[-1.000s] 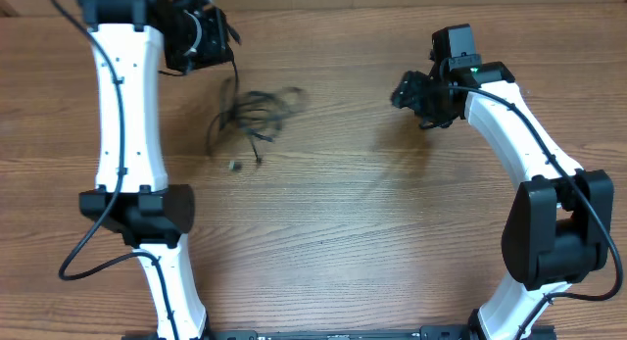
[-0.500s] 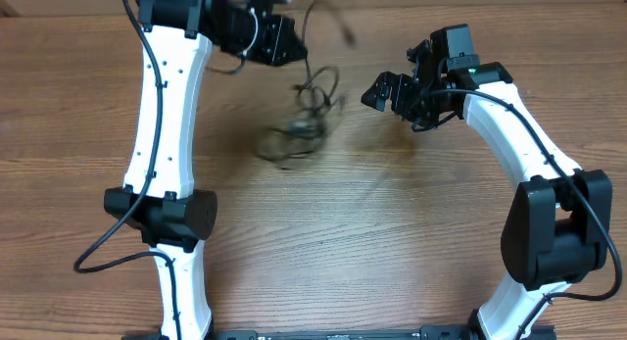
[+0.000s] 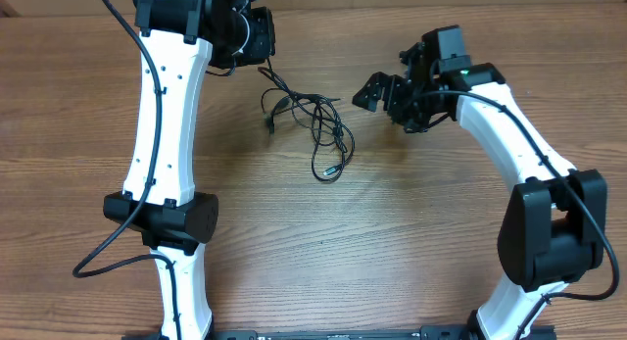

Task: Untangle cables

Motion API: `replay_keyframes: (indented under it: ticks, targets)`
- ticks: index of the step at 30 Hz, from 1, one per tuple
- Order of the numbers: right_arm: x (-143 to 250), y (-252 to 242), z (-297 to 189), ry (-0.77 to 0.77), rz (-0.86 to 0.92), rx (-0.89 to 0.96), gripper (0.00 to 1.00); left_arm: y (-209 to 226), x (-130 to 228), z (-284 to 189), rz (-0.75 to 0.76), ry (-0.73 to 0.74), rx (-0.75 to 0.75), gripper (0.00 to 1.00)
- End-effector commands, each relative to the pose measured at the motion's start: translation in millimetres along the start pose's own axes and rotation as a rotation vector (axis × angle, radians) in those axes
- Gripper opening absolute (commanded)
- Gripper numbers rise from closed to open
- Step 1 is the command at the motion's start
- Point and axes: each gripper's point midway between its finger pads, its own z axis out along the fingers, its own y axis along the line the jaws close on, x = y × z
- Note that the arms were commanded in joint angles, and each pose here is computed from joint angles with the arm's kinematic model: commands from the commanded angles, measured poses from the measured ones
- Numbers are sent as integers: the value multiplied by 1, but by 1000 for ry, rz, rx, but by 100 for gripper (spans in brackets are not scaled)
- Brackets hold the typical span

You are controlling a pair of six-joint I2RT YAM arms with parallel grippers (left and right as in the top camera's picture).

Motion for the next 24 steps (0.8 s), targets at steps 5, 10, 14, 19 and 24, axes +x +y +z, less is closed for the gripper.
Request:
replay_keyframes:
  ticks: [5,10,14,19,24]
  targets:
    - [24,29,32,5,-149,69,100,13,-5,-3,-39,-37,-91,4]
    - [12,59,56,-67,-81,-9,99,14,-2,0,-42,-22,-96,4]
    - [2,66,61,-113,9,-31,83,15,0,0,-43,-14,-99,4]
    - [-2,61,75,-123,51,-28,61,14,0,0,-43,-11,-95,4]
    - [-2,57,83,-123,30,-18,16,15,2,0,-44,-7,-99,4]
